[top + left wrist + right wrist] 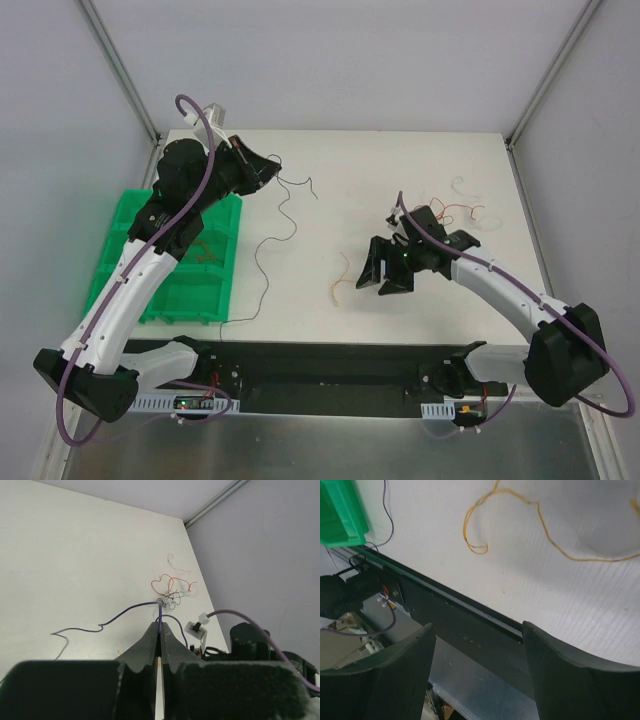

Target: Untangle the cables

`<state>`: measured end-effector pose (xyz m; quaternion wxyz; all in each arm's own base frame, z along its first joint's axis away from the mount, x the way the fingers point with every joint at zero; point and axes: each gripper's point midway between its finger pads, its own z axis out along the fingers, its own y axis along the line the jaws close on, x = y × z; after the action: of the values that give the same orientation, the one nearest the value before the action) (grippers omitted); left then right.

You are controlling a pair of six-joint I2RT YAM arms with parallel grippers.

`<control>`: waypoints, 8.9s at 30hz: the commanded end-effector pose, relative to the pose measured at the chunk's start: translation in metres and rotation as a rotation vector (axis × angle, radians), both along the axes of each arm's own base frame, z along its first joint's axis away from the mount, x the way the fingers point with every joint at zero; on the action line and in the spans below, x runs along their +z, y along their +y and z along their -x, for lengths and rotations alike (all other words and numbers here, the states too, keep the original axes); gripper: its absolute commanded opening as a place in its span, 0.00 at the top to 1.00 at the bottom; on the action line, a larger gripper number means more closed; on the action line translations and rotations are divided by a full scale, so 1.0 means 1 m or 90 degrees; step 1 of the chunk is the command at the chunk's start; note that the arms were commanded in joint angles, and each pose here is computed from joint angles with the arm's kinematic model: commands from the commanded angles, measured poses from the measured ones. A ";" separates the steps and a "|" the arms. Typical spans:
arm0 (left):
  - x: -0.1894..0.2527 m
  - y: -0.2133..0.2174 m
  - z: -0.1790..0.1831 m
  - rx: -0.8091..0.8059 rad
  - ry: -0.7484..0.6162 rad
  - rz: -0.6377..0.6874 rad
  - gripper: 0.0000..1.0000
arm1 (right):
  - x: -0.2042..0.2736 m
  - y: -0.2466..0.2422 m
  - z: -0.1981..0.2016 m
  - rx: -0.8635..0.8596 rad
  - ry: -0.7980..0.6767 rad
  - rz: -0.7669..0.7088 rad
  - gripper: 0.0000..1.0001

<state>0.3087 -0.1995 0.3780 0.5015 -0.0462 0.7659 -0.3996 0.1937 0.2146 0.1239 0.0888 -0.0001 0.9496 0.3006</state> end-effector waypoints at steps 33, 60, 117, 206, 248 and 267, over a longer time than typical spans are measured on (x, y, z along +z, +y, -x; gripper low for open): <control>-0.006 -0.034 -0.011 -0.065 0.086 0.014 1.00 | -0.038 -0.104 -0.023 -0.034 0.032 0.205 0.23; -0.296 0.003 0.120 -0.191 0.514 -0.300 0.77 | -0.046 -0.099 -0.016 -0.024 0.053 0.187 0.22; -0.363 -0.033 0.103 -0.367 0.380 -0.731 1.00 | -0.056 -0.108 -0.015 -0.022 0.074 0.221 0.22; -0.002 0.195 -0.124 0.213 -0.096 -0.315 1.00 | -0.018 -0.102 -0.040 -0.064 0.083 0.187 0.23; -0.081 0.210 -0.139 0.085 -0.034 -0.204 1.00 | -0.023 -0.103 -0.038 -0.055 0.098 0.191 0.23; -0.156 0.220 -0.095 0.137 0.076 -0.227 1.00 | -0.024 -0.101 -0.039 -0.053 0.100 0.187 0.23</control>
<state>0.4045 0.0084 0.2166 0.4745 -0.0651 0.8471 -0.2302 0.2345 0.1124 0.0967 0.0293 0.0547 0.9870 0.1483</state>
